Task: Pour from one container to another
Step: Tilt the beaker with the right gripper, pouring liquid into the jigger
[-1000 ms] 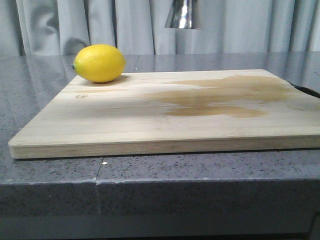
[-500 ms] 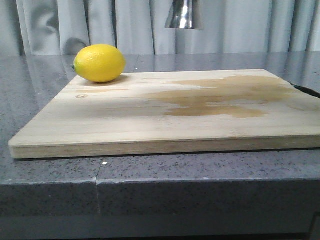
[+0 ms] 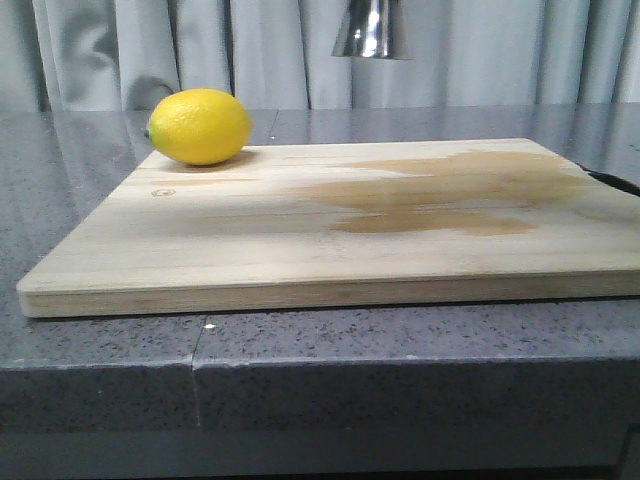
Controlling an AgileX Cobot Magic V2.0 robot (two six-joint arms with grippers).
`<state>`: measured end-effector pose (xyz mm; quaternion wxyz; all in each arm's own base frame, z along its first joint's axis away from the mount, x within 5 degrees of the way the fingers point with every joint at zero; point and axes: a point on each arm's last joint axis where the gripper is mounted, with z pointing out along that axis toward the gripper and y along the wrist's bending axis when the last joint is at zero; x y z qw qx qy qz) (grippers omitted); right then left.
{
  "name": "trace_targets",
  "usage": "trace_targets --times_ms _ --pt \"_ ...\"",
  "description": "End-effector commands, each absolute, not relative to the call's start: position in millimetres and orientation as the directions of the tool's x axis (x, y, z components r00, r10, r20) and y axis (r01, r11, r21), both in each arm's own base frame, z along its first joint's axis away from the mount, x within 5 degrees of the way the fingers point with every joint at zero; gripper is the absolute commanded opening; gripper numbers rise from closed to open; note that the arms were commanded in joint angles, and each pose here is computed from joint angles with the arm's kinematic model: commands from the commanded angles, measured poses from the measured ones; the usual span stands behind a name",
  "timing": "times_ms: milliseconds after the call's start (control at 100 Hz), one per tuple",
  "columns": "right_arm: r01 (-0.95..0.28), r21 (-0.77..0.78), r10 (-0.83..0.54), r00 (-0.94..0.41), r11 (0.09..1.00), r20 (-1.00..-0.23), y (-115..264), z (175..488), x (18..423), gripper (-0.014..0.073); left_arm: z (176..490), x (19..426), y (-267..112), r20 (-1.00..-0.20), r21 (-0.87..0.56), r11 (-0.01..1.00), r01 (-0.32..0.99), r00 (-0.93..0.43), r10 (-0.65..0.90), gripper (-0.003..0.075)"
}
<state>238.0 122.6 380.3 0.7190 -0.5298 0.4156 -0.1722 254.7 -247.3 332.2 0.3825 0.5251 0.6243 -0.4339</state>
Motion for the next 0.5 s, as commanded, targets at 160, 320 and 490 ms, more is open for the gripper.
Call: trace_targets --times_ms 160,320,490 --pt "-0.101 -0.906 -0.646 0.669 0.412 -0.368 122.0 406.0 227.0 0.0235 358.8 245.4 -246.3 -0.961 -0.144 0.046 0.989 -0.151 0.234 -0.002" --pt "-0.095 -0.915 -0.652 0.674 0.392 -0.349 122.6 405.3 226.6 0.0235 358.8 245.4 -246.3 -0.961 -0.144 0.046 0.989 -0.151 0.234 -0.002" --pt "-0.088 -0.928 -0.666 0.672 0.361 -0.323 122.9 403.6 226.8 0.0235 358.8 245.4 -246.3 -0.961 -0.144 0.046 0.989 -0.151 0.234 -0.002"
